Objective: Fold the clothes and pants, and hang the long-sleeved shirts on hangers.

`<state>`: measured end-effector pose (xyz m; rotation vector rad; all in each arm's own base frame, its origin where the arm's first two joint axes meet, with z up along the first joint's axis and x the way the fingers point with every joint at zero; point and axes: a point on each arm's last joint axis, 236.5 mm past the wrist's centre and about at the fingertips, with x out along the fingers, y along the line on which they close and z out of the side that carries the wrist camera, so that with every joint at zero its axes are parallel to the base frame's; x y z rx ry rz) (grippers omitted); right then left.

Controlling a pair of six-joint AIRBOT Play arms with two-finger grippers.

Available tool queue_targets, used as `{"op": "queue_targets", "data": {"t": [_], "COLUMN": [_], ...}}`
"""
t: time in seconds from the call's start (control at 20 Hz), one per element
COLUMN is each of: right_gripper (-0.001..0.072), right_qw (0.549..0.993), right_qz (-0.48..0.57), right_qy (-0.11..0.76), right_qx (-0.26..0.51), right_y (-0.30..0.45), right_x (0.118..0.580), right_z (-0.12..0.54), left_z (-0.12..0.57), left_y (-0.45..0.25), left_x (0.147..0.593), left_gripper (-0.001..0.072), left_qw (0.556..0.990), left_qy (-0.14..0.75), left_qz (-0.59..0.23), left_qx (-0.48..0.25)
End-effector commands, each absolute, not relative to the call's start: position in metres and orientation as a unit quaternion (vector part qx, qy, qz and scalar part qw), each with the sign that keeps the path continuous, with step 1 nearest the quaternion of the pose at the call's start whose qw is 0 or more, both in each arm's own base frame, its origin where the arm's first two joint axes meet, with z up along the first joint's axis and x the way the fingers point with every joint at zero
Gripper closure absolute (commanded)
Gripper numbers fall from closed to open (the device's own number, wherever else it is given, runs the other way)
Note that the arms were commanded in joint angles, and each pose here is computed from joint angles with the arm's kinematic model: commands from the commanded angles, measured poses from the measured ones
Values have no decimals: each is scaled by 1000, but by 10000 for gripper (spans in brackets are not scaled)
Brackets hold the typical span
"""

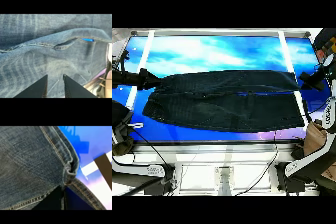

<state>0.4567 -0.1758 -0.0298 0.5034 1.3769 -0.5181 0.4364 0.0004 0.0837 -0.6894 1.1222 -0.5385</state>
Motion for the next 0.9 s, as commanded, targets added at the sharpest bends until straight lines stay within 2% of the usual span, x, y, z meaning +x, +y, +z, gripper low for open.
{"op": "queue_targets", "data": {"t": [0.0,0.05,0.1,0.25,0.3,0.35,0.4,0.5,0.65,0.85], "right_gripper": [551,430,364,366,378,472,695,700,701,701], "right_qw": [713,717,720,751,764,780,791,815,805,804], "right_qz": [-227,-226,-224,-222,-218,-205,-192,-137,-113,-72], "right_qy": [621,616,613,576,558,539,522,504,523,529], "right_qx": [235,235,237,236,240,246,256,251,255,262], "right_y": [-169,-170,-169,-176,-177,-174,-169,-151,-133,-103], "right_x": [459,462,464,486,496,508,517,529,508,477], "right_z": [-35,-33,-31,-12,0,15,30,58,66,71], "left_z": [83,83,83,83,83,83,84,85,85,83], "left_y": [2,2,3,9,12,13,13,8,25,63], "left_x": [438,439,441,451,456,458,457,449,435,394], "left_gripper": [484,484,484,485,493,613,682,684,685,684], "left_qw": [760,761,763,785,793,799,802,796,807,812], "left_qy": [513,512,509,488,480,474,472,478,490,481], "left_qz": [-244,-243,-240,-237,-234,-237,-244,-263,-237,-164], "left_qx": [-317,-317,-317,-299,-293,-284,-273,-260,-230,-287]}}
